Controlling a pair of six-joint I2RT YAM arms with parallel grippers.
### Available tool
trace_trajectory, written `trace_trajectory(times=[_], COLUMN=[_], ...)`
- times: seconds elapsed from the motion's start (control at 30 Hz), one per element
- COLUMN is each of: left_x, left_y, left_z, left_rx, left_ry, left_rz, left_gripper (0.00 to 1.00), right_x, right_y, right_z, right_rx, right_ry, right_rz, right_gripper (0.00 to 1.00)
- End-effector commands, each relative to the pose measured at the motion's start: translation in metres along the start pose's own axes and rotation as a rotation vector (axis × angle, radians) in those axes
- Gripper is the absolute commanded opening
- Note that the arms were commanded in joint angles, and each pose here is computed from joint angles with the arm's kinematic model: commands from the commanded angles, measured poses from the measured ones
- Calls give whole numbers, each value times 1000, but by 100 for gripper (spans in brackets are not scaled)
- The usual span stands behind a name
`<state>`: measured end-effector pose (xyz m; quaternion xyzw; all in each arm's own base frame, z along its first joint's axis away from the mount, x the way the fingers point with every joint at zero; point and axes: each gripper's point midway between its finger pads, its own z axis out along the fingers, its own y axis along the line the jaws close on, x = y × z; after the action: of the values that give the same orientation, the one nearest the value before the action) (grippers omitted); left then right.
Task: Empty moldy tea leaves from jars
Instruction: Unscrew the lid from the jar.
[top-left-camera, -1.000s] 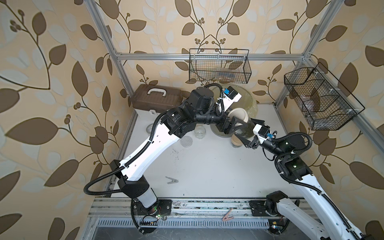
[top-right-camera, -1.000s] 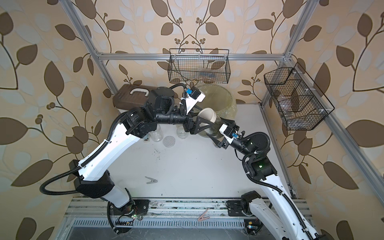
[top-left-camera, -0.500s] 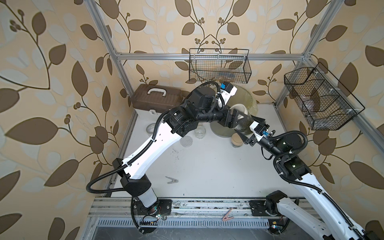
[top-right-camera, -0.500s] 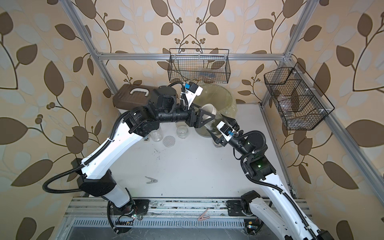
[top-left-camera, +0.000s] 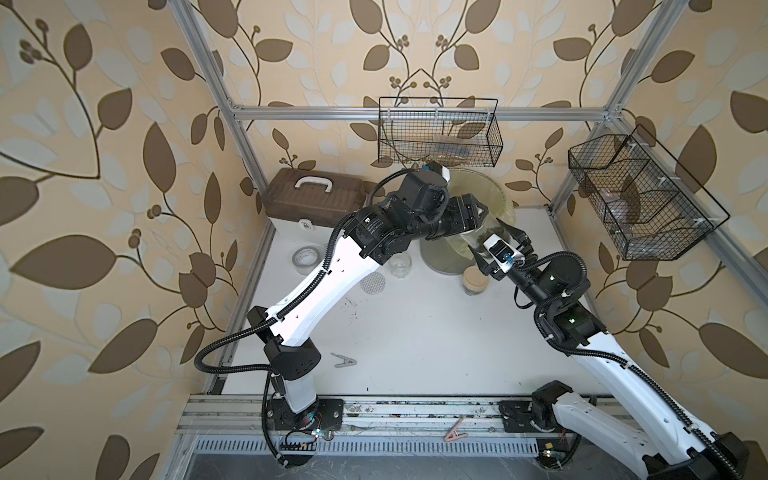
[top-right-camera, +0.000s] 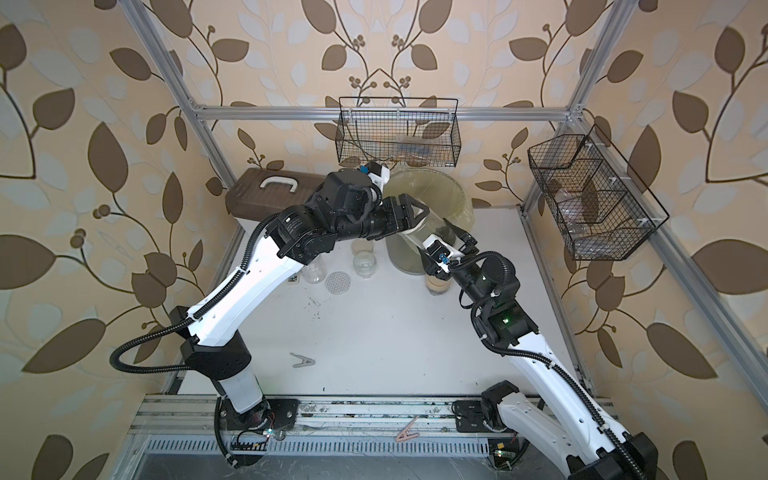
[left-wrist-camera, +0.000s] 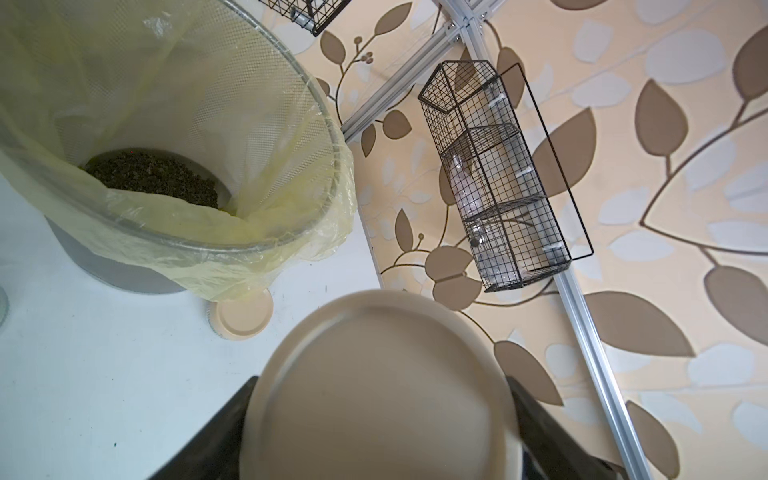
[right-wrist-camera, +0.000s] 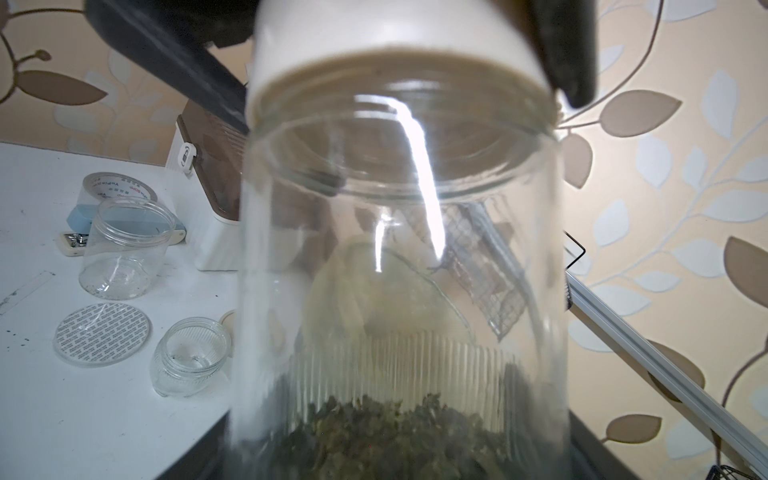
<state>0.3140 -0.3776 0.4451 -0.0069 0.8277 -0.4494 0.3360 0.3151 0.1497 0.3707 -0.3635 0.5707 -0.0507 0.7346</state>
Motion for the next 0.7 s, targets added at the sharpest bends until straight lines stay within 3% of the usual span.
trace_trajectory(times=[0.0, 0.23, 0.5, 0.67], left_x=[-33, -43, -56, -50], left_y=[-13, -33, -54, -67], left_z=[-17, -27, -57, -80], left_rx=[33, 116, 164, 198], left_ry=[-143, -194, -270, -265], left_rz=[-113, 25, 218, 464], left_gripper=[69, 99, 99, 99], right_x=[-32, -36, -41, -44], right_y=[-28, -25, -31, -37], right_z=[-7, -12, -18, -26], right_rx=[105, 85, 81, 66], right_ry=[-93, -109, -147, -180], right_rz=[-50, -25, 39, 100], right_gripper=[34, 35, 35, 35])
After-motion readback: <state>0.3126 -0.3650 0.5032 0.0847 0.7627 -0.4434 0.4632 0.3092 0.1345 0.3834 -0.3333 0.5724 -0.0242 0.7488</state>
